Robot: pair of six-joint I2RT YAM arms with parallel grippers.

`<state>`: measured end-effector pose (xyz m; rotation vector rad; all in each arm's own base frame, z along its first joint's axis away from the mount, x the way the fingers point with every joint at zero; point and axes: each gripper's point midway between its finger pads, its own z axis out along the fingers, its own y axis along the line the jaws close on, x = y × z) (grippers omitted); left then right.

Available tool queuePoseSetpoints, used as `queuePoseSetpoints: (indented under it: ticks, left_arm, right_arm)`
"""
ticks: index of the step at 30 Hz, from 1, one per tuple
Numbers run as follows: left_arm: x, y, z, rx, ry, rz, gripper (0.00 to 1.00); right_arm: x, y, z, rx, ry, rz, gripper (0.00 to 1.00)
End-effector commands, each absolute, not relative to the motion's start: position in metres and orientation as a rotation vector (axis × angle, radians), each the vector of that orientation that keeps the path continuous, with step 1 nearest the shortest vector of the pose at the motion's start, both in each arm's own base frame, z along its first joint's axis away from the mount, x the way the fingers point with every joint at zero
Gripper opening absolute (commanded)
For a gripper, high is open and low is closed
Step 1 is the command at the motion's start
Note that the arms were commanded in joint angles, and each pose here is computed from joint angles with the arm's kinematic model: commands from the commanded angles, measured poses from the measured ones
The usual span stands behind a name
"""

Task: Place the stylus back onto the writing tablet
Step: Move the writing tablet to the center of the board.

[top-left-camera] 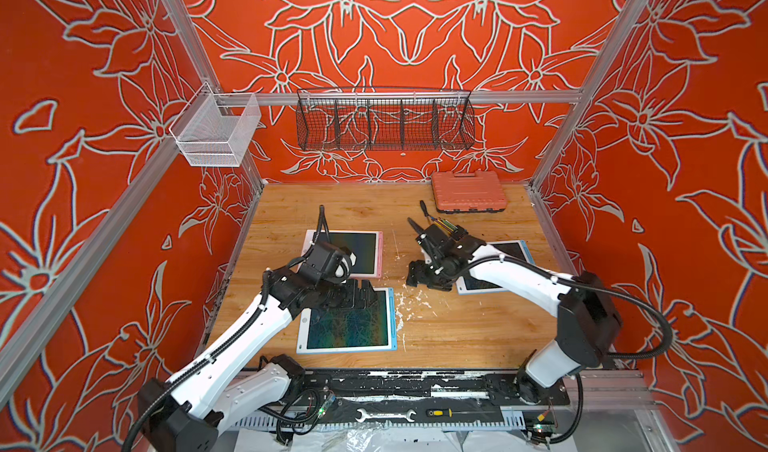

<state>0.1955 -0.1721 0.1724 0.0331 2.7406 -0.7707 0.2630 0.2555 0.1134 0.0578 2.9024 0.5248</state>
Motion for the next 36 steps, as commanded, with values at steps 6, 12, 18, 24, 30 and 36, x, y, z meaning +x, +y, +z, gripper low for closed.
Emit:
queuePoseSetpoints:
  ticks: [6, 12, 18, 24, 30, 36]
  left_arm:
    - [0.219, -0.201, 0.154, -0.139, 2.762, -0.655, 0.97]
    - [0.235, -0.234, 0.133, -0.26, 2.796, -0.609, 0.97]
    - [0.244, -0.284, 0.127, -0.225, 2.828, -0.558, 0.97]
    - [0.241, -0.321, 0.109, -0.191, 2.892, -0.548, 0.97]
    - [0.24, -0.34, 0.087, -0.177, 2.936, -0.553, 0.97]
    - [0.241, -0.346, 0.069, -0.137, 2.999, -0.484, 0.97]
  right_arm:
    - [0.278, 0.19, 0.147, -0.111, 2.805, 0.293, 0.81]
    - [0.279, 0.163, 0.172, -0.206, 2.716, 0.288, 0.84]
    - [0.266, 0.153, 0.186, -0.248, 2.648, 0.374, 0.93]
    - [0.256, 0.134, 0.18, -0.2, 2.645, 0.393, 0.95]
    - [0.255, 0.117, 0.191, -0.2, 2.631, 0.308, 0.97]
    - [0.254, 0.119, 0.185, -0.181, 2.622, 0.341, 0.97]
